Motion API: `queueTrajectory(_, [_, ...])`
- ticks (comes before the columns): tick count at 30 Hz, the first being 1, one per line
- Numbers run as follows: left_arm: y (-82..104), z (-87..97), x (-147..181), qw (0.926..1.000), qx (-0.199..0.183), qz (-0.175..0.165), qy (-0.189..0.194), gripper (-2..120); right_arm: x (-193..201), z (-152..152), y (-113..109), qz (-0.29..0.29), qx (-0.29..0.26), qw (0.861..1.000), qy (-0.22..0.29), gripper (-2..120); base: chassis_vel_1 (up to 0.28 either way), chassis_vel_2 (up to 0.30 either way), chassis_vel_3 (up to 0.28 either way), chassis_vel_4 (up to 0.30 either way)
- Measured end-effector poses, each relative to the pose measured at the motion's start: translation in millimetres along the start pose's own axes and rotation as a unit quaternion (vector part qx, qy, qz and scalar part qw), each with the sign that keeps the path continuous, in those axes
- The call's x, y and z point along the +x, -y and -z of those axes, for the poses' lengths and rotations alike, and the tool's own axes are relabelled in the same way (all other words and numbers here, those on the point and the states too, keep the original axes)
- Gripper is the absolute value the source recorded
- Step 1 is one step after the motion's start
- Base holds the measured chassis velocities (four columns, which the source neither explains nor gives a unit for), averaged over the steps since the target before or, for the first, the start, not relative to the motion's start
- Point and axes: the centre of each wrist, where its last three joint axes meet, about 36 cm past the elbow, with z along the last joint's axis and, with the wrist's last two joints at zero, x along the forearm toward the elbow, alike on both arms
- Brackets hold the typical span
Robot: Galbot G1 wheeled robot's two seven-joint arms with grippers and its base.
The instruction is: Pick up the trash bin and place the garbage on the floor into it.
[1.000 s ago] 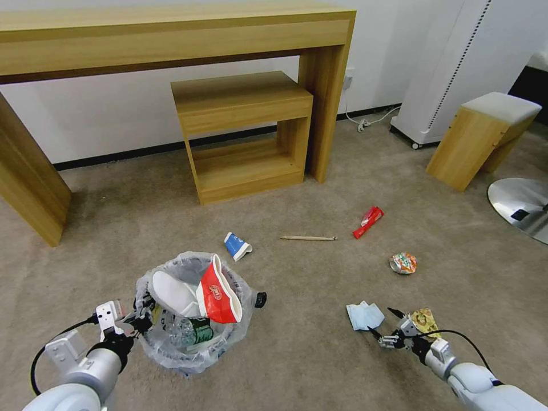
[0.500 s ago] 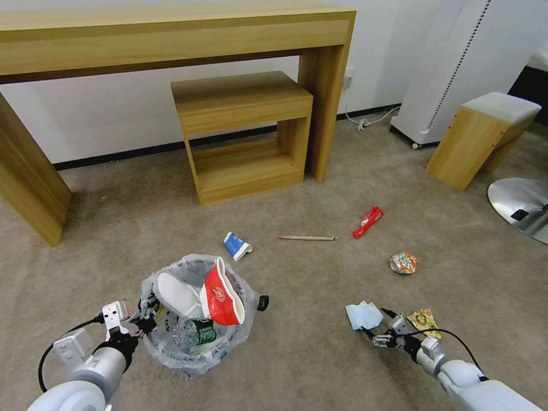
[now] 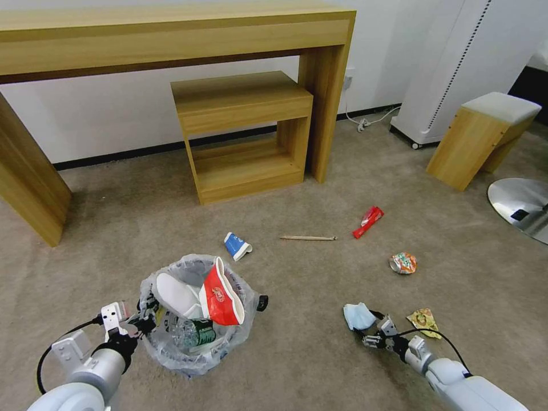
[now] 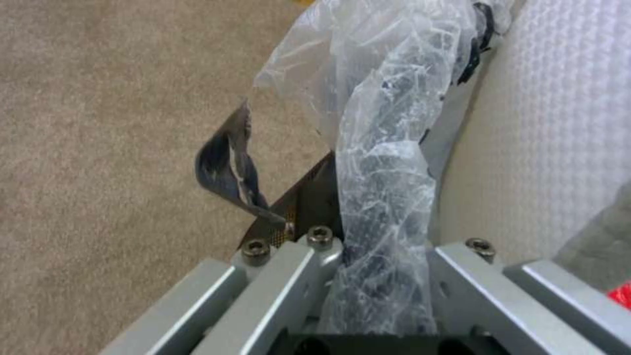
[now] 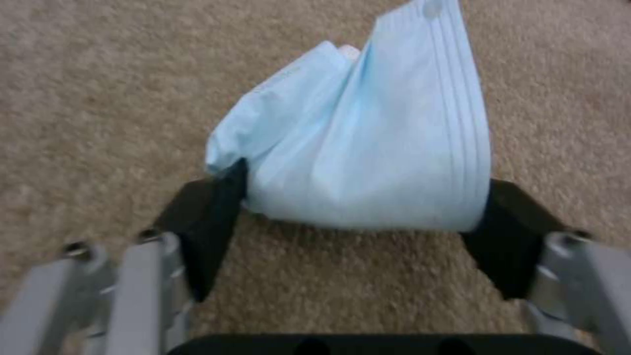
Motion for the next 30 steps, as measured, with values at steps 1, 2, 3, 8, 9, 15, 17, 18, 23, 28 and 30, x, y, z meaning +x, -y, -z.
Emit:
queueTrajectory(1, [0.2,0.0,0,1.0000,0.000,0.000,0.000,1,1,0,0,0.001,0.000,1.000,0.001,68,0.000,0.000,0.000,0.000])
queueTrajectory(2, [0.9,-0.2,-1,1.0000,0.002,-0.001,0.001,1,2,1,1,0.001,0.002,1.000,0.003,60,0.000,0.000,0.000,0.000])
queueTrajectory(3, [1.5,-0.7,-2,1.0000,0.003,-0.002,0.001,1,3,1,2,0.001,0.002,1.000,0.004,55,0.000,0.000,0.000,0.000])
queueTrajectory(8, [1.9,-3.4,-4,1.0000,0.005,-0.001,-0.001,1,5,1,4,0.002,0.005,1.000,0.009,41,0.000,0.000,0.000,0.000])
queueTrajectory(9, [1.7,-4.0,-4,1.0000,0.006,-0.001,-0.002,1,5,0,4,0.003,0.006,1.000,0.010,37,0.000,0.000,0.000,0.000])
queueTrajectory(15, [0.5,-6.7,-4,1.0000,0.007,0.002,-0.002,1,5,-1,2,0.011,0.011,1.000,0.019,12,0.000,0.000,0.000,0.000])
queueTrajectory(17, [0.1,-8.0,-4,1.0000,0.007,0.002,-0.003,1,4,0,1,0.018,0.012,0.999,0.024,7,0.000,0.000,0.000,0.000])
queueTrajectory(18, [0.0,-8.5,-4,1.0000,0.007,0.002,-0.003,1,3,1,0,0.020,0.013,0.999,0.028,3,0.000,0.000,0.000,0.000])
queueTrajectory(23, [-0.4,-8.8,-4,1.0000,0.006,0.002,-0.003,1,-1,16,-3,0.032,0.014,0.997,0.067,0,0.000,0.000,0.000,0.000])
queueTrajectory(28, [-1.6,-7.7,-5,1.0000,0.004,0.003,-0.002,1,-4,41,-2,0.049,0.014,0.992,0.112,0,0.000,0.000,0.000,0.000])
queueTrajectory(30, [-2.8,-8.1,-6,1.0000,0.003,0.005,-0.003,1,-3,60,-2,0.068,0.012,0.986,0.150,0,0.000,0.000,0.000,0.000])
